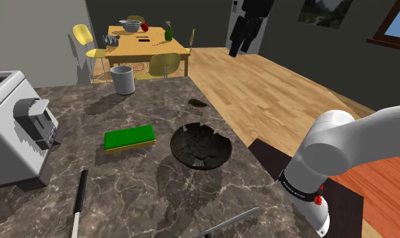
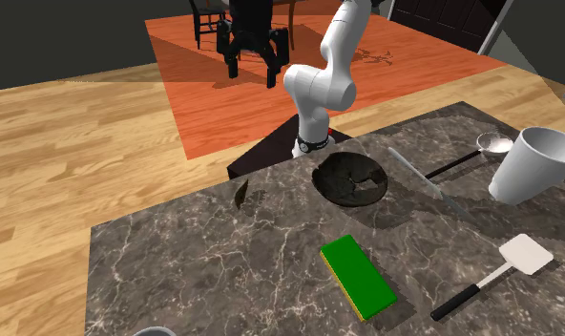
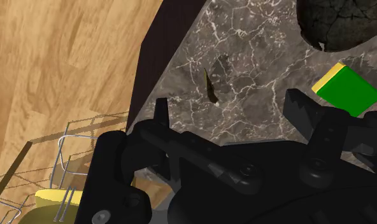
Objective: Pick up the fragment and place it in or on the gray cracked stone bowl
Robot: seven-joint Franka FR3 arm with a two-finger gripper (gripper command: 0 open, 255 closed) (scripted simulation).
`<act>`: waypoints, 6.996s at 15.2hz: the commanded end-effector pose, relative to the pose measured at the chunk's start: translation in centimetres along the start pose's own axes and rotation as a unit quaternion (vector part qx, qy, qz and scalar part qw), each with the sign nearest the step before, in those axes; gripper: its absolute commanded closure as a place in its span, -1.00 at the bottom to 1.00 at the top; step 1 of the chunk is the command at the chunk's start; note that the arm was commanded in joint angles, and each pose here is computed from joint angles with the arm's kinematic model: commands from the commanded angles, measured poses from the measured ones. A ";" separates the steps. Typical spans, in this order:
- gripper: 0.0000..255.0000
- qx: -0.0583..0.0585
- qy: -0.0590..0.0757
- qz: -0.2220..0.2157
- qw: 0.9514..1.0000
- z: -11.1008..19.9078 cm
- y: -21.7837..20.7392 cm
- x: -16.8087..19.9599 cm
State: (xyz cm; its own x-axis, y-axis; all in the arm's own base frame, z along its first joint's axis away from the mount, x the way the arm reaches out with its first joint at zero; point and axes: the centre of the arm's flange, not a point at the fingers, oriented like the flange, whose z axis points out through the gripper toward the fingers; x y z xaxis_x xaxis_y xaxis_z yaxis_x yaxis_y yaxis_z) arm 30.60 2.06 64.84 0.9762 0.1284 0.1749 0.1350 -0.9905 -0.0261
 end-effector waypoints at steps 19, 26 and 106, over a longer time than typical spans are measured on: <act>-1.00 0.177 0.186 -0.062 0.964 22.9 4.9 1.3; -1.00 0.177 0.186 -0.062 0.964 25.9 3.7 2.4; 1.00 0.177 0.186 -0.062 0.964 18.9 -17.1 -11.8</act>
State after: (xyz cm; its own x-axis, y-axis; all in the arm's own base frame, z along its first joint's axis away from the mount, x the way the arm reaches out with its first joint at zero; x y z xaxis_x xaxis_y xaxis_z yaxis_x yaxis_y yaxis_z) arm 19.99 18.46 44.68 0.8292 0.1531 0.5375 0.3610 -0.8810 -0.3059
